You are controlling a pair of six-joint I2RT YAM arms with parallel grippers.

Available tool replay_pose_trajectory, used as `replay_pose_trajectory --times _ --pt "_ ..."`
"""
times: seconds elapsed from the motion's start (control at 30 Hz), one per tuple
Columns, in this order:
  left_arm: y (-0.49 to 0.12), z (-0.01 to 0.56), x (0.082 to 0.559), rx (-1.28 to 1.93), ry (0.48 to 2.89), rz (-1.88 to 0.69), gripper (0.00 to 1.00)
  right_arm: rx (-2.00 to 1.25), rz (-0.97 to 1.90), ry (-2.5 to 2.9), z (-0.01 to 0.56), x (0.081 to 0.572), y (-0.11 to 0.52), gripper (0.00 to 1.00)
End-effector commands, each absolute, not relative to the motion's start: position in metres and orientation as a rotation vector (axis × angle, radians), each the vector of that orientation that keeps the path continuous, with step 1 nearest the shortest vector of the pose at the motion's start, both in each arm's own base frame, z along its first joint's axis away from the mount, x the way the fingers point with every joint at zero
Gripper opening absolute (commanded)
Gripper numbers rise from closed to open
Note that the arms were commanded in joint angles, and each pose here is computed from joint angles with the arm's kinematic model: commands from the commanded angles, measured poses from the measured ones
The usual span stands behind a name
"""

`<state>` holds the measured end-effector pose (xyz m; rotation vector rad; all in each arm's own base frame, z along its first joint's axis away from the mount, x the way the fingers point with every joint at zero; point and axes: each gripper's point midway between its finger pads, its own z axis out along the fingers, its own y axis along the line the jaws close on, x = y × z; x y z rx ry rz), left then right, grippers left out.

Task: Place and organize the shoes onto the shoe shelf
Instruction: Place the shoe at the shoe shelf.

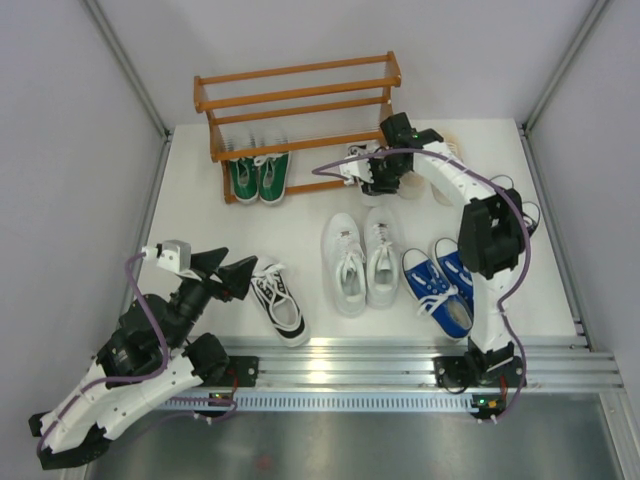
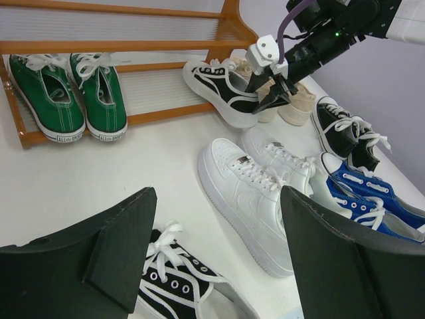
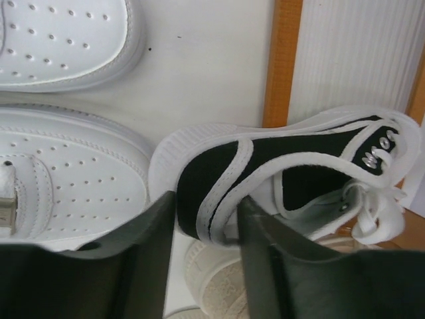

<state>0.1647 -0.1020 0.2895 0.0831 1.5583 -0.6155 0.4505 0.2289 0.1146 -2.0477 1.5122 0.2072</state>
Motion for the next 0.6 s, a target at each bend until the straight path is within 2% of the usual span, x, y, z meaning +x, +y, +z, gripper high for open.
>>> replay_pose_trajectory --times 0.0,0.07,0.1,0.17,0.2,0.57 --pt "-0.103 0.293 0.166 0.09 1.544 -0.615 0.8 -2.042 0.176 1.48 0.125 0.466 0.229 0.36" --pt "-0.103 0.294 0.165 0.089 1.542 -0.617 0.8 -2.047 0.174 1.474 0.128 0.468 0.229 0.26" --pt "-0.103 0.294 0.165 0.09 1.543 -0.616 0.8 -2.049 0.173 1.467 0.128 0.468 0.23 0.16" --pt "-0.103 0.293 0.165 0.092 1.544 -0.616 0.8 -2.034 0.156 1.437 0.136 0.47 0.233 0.03" --pt "-0.104 0.293 0.165 0.092 1.544 -0.616 0.8 -2.022 0.145 1.427 0.141 0.469 0.232 0.0" --pt "-0.104 0.293 0.166 0.095 1.548 -0.612 0.8 -1.909 -0.034 1.282 0.188 0.5 0.249 0.0"
